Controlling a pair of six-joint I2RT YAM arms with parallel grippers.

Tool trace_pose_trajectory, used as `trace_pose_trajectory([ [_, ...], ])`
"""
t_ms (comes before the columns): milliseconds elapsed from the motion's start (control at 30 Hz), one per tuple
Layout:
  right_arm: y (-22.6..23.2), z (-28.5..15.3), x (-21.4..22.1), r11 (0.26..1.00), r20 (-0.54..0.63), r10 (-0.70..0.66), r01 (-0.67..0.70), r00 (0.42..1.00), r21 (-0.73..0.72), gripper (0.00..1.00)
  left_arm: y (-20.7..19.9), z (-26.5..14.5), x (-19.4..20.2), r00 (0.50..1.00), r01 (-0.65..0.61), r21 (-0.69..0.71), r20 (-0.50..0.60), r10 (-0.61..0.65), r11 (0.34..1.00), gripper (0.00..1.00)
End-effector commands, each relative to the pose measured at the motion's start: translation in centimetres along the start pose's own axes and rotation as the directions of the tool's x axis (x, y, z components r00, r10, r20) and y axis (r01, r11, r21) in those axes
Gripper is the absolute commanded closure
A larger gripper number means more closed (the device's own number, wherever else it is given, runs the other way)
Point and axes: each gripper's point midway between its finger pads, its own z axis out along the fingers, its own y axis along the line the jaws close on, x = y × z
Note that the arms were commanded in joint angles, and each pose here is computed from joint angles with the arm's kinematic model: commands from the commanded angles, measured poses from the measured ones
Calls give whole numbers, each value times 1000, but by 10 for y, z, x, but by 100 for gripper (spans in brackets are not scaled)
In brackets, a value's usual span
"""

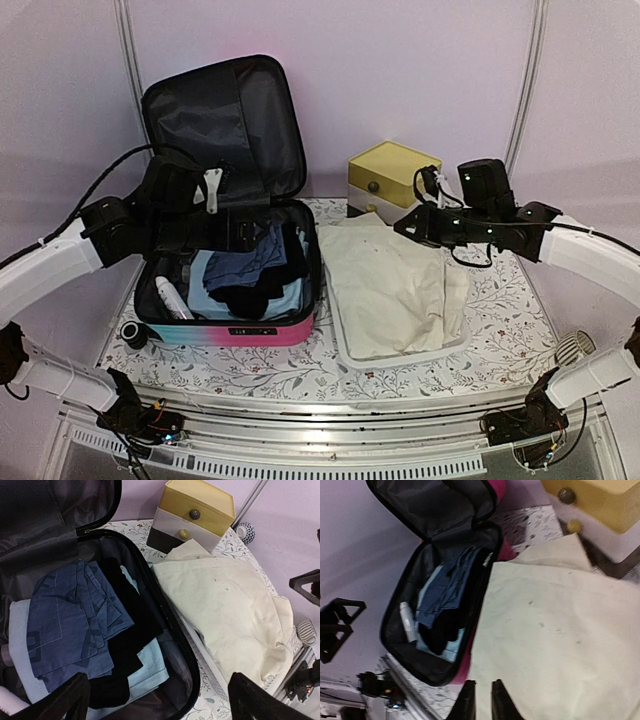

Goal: Open, take out, and arrange the luggage
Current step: Place the clothes in the bin, then adjust the clothes in the bin.

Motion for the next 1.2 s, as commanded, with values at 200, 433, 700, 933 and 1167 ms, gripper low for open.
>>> trace_pose_trajectory([
  [200,45,74,23,923,-101,51,-85,994,-376,98,15,7,6,1000,21,7,-19,-21,1000,2],
  [433,-4,123,75,924,-190,127,-186,974,-334,98,29,16,20,997,49,-6,-54,-49,999,2],
  [700,-36,134,100,915,-220,217,-276,951,-294,98,33,20,23,997,45,-5,-61,-45,999,2],
  [933,-22,93,57,936,-105,156,-181,982,-300,98,36,23,25,996,59,-8,-69,-59,998,2],
  [1167,-55,68,46,951,-43,196,-201,980,-237,98,35,24,28,996,59,0,-72,-59,998,2],
])
